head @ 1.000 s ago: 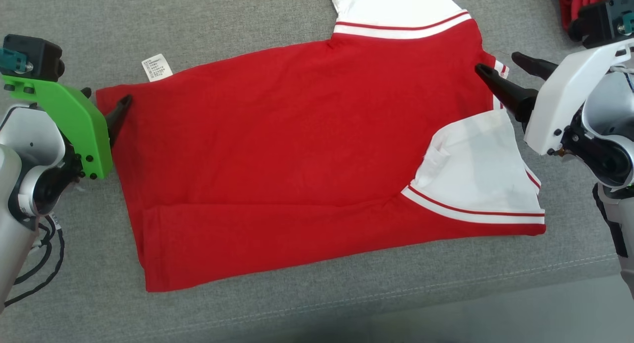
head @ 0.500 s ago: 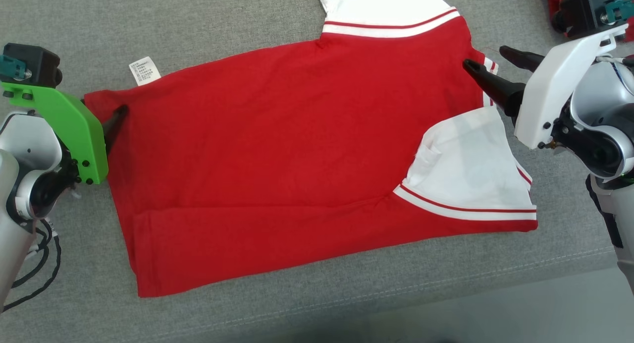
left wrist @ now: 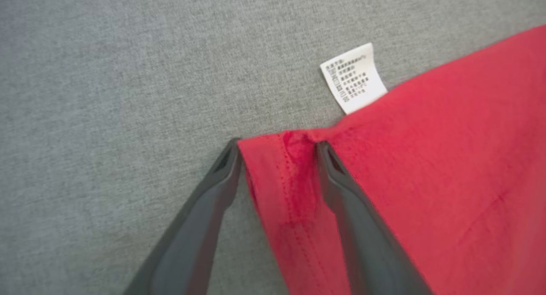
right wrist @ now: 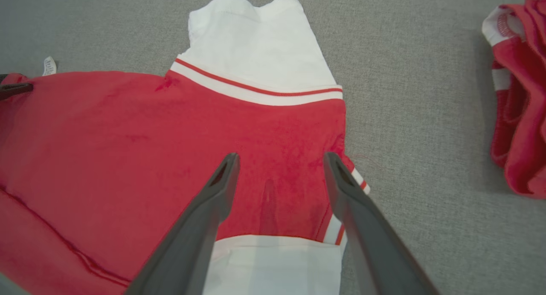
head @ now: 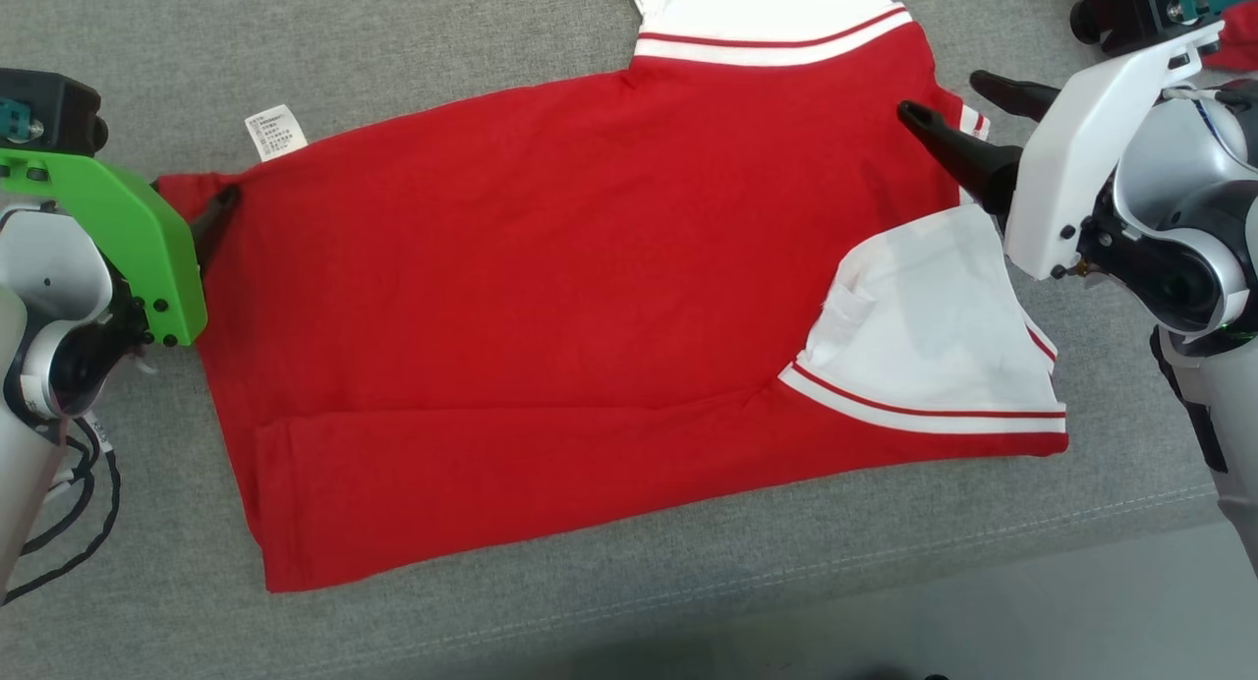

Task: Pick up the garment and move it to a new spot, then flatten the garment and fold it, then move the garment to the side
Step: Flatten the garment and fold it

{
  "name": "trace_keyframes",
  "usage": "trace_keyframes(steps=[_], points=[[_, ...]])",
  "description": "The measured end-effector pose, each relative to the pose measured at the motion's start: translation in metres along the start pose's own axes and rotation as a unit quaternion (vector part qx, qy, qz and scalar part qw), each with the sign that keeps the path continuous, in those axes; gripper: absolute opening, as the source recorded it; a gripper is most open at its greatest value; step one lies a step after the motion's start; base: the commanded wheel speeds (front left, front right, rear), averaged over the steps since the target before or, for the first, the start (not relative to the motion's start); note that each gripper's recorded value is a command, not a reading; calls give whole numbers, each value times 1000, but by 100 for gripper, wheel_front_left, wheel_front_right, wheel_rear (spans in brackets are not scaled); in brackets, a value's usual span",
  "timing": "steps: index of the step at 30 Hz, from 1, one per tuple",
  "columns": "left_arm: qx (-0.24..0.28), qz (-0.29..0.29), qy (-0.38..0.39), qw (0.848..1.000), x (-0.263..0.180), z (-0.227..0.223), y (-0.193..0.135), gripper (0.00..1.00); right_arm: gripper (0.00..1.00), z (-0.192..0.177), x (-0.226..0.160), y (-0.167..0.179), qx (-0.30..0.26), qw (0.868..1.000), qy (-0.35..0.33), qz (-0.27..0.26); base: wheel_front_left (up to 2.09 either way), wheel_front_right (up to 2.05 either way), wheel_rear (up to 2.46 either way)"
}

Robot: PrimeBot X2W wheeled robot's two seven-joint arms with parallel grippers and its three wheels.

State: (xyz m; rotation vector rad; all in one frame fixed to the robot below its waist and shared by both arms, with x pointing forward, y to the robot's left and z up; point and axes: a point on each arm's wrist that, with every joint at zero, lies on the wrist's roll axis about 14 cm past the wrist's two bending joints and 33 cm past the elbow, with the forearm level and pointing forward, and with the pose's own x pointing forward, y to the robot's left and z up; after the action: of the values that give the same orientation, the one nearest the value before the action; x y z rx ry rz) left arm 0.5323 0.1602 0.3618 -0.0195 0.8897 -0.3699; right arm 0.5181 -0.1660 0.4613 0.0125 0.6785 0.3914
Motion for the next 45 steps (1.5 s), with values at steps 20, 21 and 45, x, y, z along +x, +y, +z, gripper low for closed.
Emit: trace_keyframes(steps=[20,21,45], points=[[32,-25,-90,995,-28,28,-23,0,100,58,29,-20,-42,998,-1,-39,0,0,0],[30,-25,-93,995,-29,27,-24,0,100,64,34,-22,-43,998,-1,-42,0,0,0],[13,-24,-92,995,-18,8,-18,0,100,52,169,-11,-52,988,141,-40,0,0,0]])
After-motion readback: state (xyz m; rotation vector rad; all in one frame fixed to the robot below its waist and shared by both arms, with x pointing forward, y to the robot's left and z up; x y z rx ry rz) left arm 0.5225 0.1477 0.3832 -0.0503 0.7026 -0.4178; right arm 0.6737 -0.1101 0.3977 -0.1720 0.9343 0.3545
